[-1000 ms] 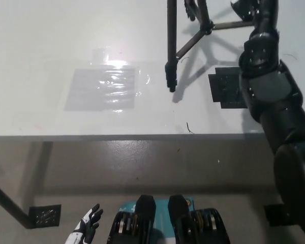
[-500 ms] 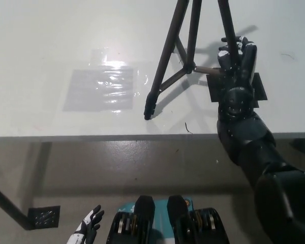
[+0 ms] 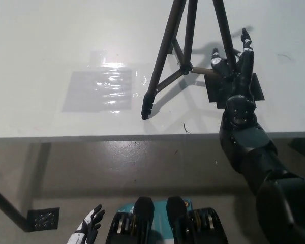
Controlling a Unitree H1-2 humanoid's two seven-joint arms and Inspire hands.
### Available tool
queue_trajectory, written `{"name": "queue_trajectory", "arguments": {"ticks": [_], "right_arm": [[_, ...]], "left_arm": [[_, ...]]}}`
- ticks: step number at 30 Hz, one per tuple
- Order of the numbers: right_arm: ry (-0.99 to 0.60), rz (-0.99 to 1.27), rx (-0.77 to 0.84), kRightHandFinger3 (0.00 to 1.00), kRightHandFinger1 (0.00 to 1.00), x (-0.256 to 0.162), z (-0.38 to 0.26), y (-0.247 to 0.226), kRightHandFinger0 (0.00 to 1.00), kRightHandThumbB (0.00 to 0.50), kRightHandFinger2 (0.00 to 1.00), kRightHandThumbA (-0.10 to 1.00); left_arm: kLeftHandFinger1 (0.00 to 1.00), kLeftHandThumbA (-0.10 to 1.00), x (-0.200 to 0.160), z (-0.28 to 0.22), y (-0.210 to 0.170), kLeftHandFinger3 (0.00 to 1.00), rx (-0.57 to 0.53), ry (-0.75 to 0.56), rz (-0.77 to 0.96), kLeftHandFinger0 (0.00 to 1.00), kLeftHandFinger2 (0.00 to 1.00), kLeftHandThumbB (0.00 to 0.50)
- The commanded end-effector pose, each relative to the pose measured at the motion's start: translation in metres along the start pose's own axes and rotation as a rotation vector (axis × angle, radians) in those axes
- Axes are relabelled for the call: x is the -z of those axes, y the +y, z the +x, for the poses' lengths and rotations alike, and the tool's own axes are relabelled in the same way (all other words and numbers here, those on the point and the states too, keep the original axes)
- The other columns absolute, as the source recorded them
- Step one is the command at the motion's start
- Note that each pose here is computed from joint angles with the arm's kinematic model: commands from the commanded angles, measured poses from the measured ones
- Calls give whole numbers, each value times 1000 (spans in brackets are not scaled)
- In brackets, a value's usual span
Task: A tripod lies near the right hand side of the table and the robot grab a leg of the tripod using its right hand and put it up right.
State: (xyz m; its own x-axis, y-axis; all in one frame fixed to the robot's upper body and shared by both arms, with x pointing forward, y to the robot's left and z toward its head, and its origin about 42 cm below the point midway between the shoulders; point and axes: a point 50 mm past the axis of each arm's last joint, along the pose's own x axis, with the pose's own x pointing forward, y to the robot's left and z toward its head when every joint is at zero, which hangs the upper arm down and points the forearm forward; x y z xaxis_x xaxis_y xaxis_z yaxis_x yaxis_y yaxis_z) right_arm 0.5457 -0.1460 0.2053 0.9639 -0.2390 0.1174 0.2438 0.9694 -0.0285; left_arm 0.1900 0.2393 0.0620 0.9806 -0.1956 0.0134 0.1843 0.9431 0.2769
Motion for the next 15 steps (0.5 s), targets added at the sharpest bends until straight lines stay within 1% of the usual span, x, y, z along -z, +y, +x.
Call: {"name": "queue_trajectory", "arguments": {"ticks": [1, 5, 6, 10, 11, 13, 15], "right_arm": [[-3, -12, -371, 1000, 1000, -2, -3, 20, 1000, 500, 1000, 833], [-26, -27, -396, 1000, 1000, -15, 2, 21, 1000, 500, 1000, 848], [-33, -26, -407, 1000, 1000, -14, 1, 21, 1000, 500, 1000, 830], [-73, -44, -435, 1000, 1000, -15, 2, 13, 1000, 500, 1000, 838], [-86, -33, -447, 1000, 1000, -16, 2, 11, 1000, 500, 1000, 840], [-147, -3, -476, 1000, 1000, -28, 1, 8, 1000, 500, 1000, 874], [-201, 12, -493, 1000, 1000, -42, -2, 7, 1000, 500, 1000, 889]], "left_arm": [[1000, 1000, -6, -2, 1, 1000, 9, -42, 32, 1000, 1000, 293], [1000, 1000, -4, -3, 1, 1000, 1, -41, 17, 1000, 1000, 307], [1000, 1000, -3, -8, 0, 1000, 2, -29, 9, 1000, 1000, 314], [1000, 1000, -3, -11, -1, 1000, 12, -18, 24, 1000, 1000, 304], [1000, 1000, -3, -12, -1, 1000, 13, -15, 24, 1000, 1000, 311], [1000, 1000, -2, -13, 1, 1000, 8, -15, 23, 1000, 1000, 319], [1000, 1000, -2, -15, 2, 1000, 3, -18, 30, 1000, 1000, 315]]}}
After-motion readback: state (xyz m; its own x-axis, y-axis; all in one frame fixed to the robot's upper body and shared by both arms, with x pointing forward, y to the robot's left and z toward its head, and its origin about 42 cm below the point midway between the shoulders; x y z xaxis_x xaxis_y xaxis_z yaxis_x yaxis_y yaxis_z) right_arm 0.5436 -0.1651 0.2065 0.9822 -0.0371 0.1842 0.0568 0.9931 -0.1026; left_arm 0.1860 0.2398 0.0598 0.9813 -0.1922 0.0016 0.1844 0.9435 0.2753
